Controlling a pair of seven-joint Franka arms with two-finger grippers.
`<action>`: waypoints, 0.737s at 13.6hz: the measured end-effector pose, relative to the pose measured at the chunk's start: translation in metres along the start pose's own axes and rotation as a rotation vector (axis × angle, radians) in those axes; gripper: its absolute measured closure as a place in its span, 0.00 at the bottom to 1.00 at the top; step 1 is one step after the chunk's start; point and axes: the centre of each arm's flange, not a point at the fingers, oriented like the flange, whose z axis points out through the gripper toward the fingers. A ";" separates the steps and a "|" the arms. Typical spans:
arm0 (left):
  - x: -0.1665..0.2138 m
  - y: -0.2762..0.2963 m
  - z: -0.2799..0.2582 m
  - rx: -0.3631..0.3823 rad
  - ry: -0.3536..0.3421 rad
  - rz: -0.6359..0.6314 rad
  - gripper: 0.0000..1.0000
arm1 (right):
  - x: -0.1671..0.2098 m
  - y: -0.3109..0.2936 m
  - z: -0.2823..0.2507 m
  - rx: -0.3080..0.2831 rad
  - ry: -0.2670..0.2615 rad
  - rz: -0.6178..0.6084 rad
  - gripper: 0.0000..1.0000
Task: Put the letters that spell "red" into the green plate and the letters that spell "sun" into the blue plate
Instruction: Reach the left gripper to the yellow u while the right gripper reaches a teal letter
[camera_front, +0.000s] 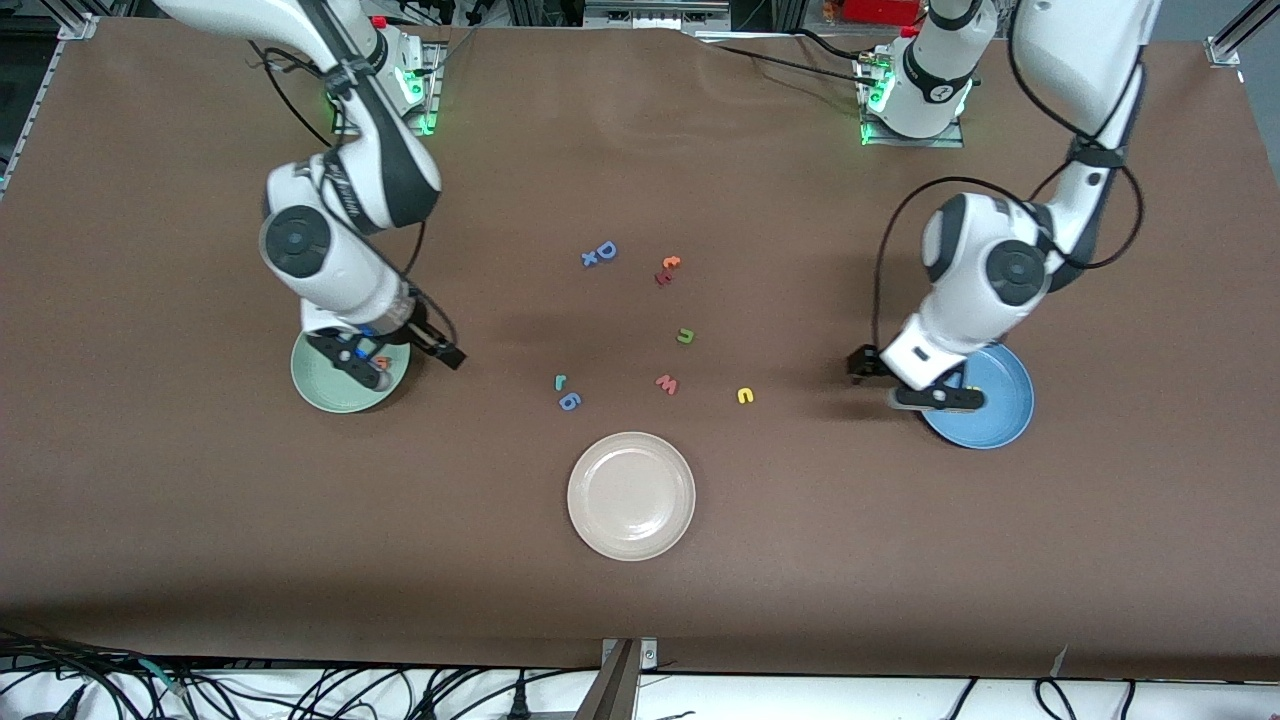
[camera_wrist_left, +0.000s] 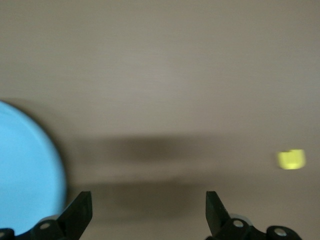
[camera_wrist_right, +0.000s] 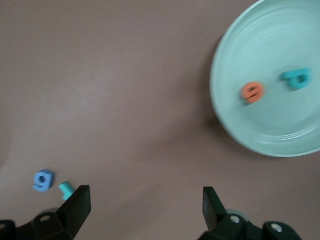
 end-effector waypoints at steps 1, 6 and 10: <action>0.000 0.024 0.001 -0.010 0.005 -0.008 0.00 | -0.008 -0.014 0.013 0.020 0.008 0.002 0.00; 0.021 0.090 0.012 -0.033 0.018 0.012 0.00 | -0.039 -0.049 0.087 0.049 0.036 -0.048 0.00; 0.035 0.101 0.021 -0.023 -0.064 -0.003 0.00 | -0.060 -0.076 0.105 0.050 0.073 -0.034 0.00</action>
